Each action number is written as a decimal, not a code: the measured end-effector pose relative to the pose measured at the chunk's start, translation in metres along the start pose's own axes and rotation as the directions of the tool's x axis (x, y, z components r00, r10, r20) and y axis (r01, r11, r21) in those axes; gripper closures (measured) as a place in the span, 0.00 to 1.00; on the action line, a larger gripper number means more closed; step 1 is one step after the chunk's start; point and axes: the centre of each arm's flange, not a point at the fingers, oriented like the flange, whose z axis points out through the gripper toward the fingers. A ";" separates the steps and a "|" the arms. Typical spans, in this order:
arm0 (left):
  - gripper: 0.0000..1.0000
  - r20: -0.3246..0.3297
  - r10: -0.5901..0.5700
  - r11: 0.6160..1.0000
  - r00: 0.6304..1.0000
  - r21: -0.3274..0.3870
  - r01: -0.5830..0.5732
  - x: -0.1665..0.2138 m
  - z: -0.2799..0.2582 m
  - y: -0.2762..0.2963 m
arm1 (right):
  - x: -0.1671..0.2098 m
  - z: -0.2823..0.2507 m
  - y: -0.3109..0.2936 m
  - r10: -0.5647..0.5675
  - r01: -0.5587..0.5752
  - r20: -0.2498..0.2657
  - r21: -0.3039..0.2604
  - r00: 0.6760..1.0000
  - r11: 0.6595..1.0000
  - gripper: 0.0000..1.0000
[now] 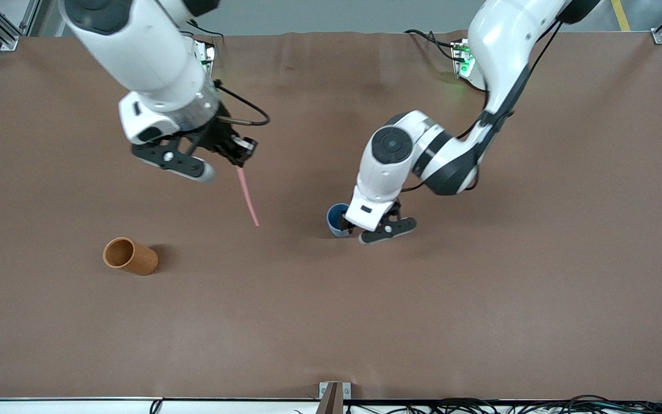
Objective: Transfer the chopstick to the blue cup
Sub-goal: 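Move the chopstick over the blue cup and lower it in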
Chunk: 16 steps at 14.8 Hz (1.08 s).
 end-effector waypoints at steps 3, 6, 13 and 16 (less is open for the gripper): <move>0.00 -0.080 0.057 0.998 0.995 -0.011 -0.058 0.041 -0.071 -0.034 | -0.023 0.024 -0.037 0.046 -0.047 0.016 0.060 0.999 0.997 0.90; 0.00 -0.077 0.106 0.994 0.991 -0.007 -0.107 0.072 -0.114 -0.072 | -0.047 0.053 -0.062 0.027 -0.029 0.027 0.052 0.999 0.998 0.90; 0.00 -0.021 0.328 0.944 0.944 0.023 -0.328 0.138 -0.207 -0.211 | -0.081 0.115 -0.094 -0.015 0.015 0.038 -0.005 0.999 1.000 0.90; 0.00 0.015 0.417 0.908 0.909 0.042 -0.417 0.137 -0.245 -0.251 | -0.092 0.143 -0.102 -0.035 0.037 0.047 -0.039 0.998 0.999 0.90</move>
